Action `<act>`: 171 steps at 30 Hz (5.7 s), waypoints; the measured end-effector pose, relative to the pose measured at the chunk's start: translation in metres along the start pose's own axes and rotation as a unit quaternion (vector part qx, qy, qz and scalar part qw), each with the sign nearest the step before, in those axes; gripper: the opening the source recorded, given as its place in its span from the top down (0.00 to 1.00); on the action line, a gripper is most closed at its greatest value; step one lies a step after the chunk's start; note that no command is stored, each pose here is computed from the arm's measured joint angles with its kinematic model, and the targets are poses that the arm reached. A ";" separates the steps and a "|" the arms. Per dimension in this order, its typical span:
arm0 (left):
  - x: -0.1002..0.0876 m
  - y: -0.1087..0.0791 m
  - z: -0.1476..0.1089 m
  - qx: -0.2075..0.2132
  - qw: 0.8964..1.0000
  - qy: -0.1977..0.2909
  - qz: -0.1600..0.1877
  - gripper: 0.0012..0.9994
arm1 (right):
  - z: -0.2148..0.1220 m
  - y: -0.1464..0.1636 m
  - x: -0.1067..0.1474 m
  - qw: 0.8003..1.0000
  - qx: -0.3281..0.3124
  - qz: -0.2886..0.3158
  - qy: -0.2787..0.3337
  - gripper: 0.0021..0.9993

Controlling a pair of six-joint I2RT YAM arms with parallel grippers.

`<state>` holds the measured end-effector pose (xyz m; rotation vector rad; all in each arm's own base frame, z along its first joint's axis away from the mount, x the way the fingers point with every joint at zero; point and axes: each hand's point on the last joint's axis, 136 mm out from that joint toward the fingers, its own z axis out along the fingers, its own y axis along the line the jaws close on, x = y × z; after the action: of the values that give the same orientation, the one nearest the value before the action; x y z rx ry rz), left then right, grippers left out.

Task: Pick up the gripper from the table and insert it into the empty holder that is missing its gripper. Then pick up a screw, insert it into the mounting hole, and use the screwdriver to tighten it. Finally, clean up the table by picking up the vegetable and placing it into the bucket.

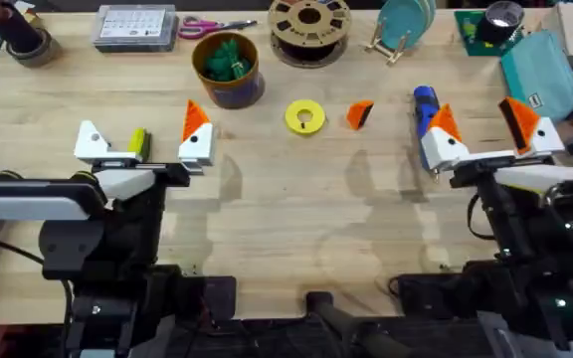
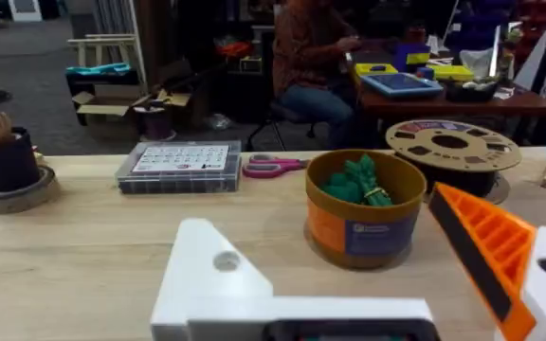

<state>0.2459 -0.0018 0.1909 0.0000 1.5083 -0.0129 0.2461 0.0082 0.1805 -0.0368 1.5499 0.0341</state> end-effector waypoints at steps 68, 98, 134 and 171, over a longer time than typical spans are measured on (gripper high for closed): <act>0.018 0.081 0.018 -0.135 0.849 0.511 -0.019 0.01 | 0.043 0.001 -0.040 0.877 -0.022 -0.003 0.480 0.00; 0.136 0.138 0.047 -0.168 0.769 0.613 -0.060 0.26 | 0.046 0.001 -0.035 0.873 -0.022 -0.002 0.488 0.00; 0.035 0.118 0.084 -0.113 0.870 0.474 -0.076 1.00 | 0.040 0.001 -0.032 0.866 -0.023 -0.001 0.499 0.00; -0.079 0.084 0.070 -0.078 0.945 0.315 -0.042 0.01 | 0.040 0.001 -0.032 0.866 -0.023 -0.001 0.500 0.00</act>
<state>0.3111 0.0821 0.2735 -0.2054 2.1458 0.0430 0.2850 0.0112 0.2128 -0.1061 2.5955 0.0537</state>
